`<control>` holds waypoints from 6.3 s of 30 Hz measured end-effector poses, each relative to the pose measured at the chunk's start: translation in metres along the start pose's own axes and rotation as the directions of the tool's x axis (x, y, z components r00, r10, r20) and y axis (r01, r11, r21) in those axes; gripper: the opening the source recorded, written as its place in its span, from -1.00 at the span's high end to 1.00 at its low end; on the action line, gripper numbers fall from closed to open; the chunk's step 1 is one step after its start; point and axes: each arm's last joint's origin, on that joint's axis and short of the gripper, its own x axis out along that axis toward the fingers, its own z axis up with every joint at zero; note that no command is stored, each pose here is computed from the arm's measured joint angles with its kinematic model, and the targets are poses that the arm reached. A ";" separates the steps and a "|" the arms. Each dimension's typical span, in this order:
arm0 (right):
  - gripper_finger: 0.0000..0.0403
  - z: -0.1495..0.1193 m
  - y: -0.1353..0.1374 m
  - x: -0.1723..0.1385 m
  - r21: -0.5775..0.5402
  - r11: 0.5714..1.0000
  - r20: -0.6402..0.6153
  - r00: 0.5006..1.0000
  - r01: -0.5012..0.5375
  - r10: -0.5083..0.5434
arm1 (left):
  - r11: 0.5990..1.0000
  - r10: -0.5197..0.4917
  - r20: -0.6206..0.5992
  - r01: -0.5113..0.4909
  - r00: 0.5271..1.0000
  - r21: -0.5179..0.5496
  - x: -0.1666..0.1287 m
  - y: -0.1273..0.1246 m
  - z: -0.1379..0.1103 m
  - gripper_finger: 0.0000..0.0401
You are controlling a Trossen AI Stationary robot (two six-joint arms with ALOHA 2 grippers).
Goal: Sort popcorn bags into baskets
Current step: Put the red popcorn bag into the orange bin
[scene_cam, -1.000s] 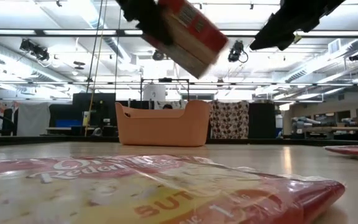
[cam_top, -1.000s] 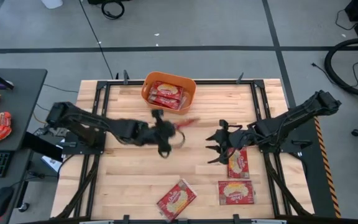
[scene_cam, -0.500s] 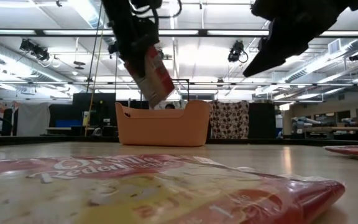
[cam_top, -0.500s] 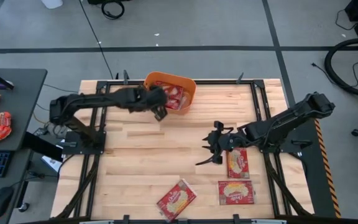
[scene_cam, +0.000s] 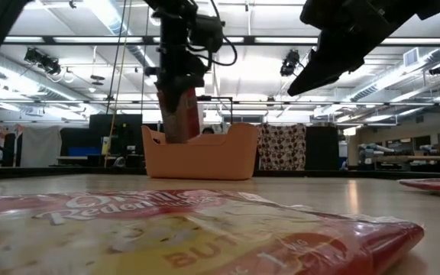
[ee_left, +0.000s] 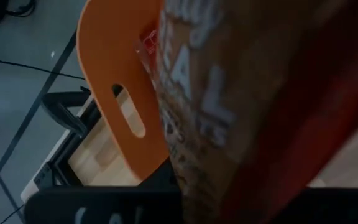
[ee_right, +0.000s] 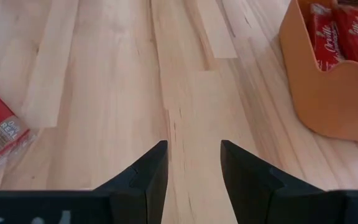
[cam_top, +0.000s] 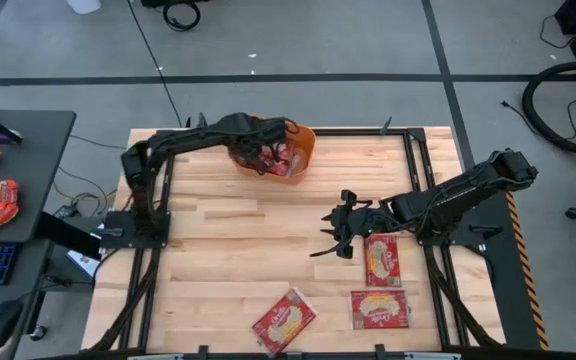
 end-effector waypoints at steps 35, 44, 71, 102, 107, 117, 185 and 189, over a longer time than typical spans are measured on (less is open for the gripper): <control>0.25 -0.025 0.026 -0.010 -0.041 0.993 -0.196 0.975 -0.114 0.104 | 0.531 -0.645 0.006 0.442 0.764 0.723 -0.039 -0.120 -0.014 0.02; 0.25 -0.051 0.052 -0.012 -0.057 0.988 -0.335 0.935 -0.146 0.119 | 0.348 -0.715 -0.048 0.415 0.697 0.841 -0.091 -0.194 -0.079 0.06; 0.25 -0.056 0.058 -0.021 -0.079 0.993 -0.318 0.947 -0.082 0.053 | 0.137 -0.693 -0.206 0.407 0.690 0.903 -0.066 -0.324 -0.193 0.06; 0.25 -0.059 0.056 -0.022 -0.099 0.992 -0.348 0.937 -0.073 0.034 | 0.253 -0.667 -0.098 0.347 0.739 0.903 -0.084 -0.278 -0.152 0.06; 0.25 -0.060 0.056 -0.023 -0.103 0.992 -0.360 0.933 -0.066 0.025 | 0.120 -0.754 -0.153 0.363 0.639 0.924 -0.098 -0.298 -0.176 0.10; 0.25 -0.060 0.056 -0.023 -0.105 0.992 -0.354 0.935 -0.065 0.023 | 0.153 -0.646 -0.198 0.379 0.737 0.913 -0.062 -0.321 -0.195 0.22; 0.25 -0.055 0.062 -0.023 -0.100 0.994 -0.260 0.965 -0.042 0.015 | 0.808 0.179 0.194 -0.256 0.965 0.530 0.040 -0.227 -0.129 0.20; 0.25 -0.054 0.063 -0.023 -0.099 0.994 -0.256 0.966 -0.045 0.018 | 0.811 0.200 0.155 -0.252 0.967 0.529 0.045 -0.219 -0.123 0.45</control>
